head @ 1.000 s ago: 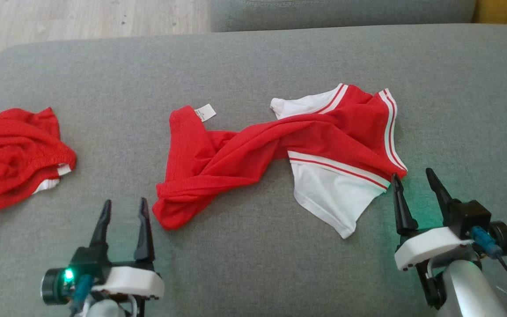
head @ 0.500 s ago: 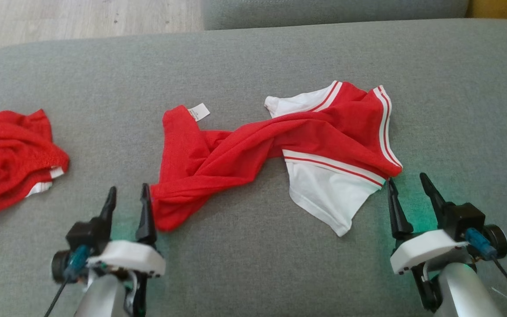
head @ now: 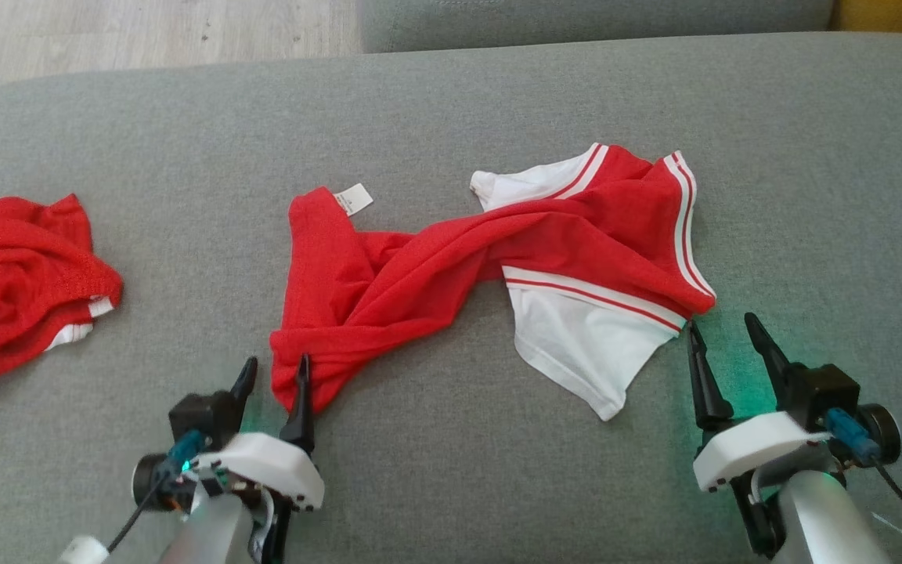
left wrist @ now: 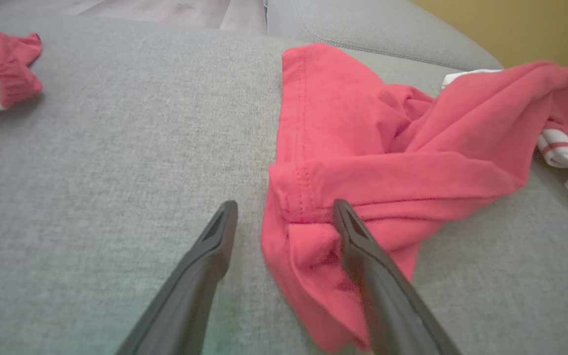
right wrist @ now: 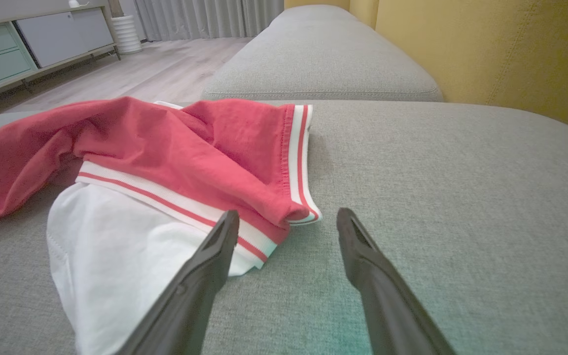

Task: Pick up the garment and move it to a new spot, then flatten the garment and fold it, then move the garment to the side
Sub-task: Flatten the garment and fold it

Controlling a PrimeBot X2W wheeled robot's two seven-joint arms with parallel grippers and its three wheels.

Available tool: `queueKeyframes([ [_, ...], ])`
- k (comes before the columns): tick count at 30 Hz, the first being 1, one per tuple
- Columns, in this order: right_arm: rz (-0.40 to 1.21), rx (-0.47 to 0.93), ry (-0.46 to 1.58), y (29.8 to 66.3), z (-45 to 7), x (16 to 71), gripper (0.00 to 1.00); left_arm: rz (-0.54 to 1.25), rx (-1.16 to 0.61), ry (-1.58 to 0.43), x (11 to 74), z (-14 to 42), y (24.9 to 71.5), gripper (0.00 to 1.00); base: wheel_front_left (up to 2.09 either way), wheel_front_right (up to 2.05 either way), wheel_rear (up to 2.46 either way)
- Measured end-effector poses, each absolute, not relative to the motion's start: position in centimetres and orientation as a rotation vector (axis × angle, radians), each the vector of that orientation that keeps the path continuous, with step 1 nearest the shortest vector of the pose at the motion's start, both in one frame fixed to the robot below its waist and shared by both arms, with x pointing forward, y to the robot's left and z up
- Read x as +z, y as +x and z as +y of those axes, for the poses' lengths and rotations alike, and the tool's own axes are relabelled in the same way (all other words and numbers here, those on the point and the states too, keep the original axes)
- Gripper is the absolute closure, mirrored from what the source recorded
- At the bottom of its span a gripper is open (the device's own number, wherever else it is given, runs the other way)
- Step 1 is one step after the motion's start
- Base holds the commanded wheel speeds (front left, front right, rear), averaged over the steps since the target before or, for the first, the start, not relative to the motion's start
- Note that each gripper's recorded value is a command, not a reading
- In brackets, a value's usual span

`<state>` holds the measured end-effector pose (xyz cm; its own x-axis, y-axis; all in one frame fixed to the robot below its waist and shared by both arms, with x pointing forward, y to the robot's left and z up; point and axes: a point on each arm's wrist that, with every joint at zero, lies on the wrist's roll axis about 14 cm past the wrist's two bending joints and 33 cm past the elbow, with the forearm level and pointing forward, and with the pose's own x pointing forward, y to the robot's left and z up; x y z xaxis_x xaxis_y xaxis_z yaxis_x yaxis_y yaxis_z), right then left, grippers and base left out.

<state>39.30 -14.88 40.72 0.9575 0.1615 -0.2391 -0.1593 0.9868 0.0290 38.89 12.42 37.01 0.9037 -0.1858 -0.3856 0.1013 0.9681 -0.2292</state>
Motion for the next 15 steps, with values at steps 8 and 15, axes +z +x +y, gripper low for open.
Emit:
queueKeyframes([
  [8, 0.245, 0.168, 0.008, 39.2, -14.7, 40.7, 0.00, 0.388, -0.190, -0.186, 38.2, 11.5, 40.2, 0.00, 0.00, 0.00, 0.00],
  [15, 0.256, 0.164, 0.010, 38.8, -14.9, 40.4, 0.00, 0.450, -0.193, -0.187, 36.8, 11.3, 39.6, 0.00, 0.00, 0.00, 0.00],
])
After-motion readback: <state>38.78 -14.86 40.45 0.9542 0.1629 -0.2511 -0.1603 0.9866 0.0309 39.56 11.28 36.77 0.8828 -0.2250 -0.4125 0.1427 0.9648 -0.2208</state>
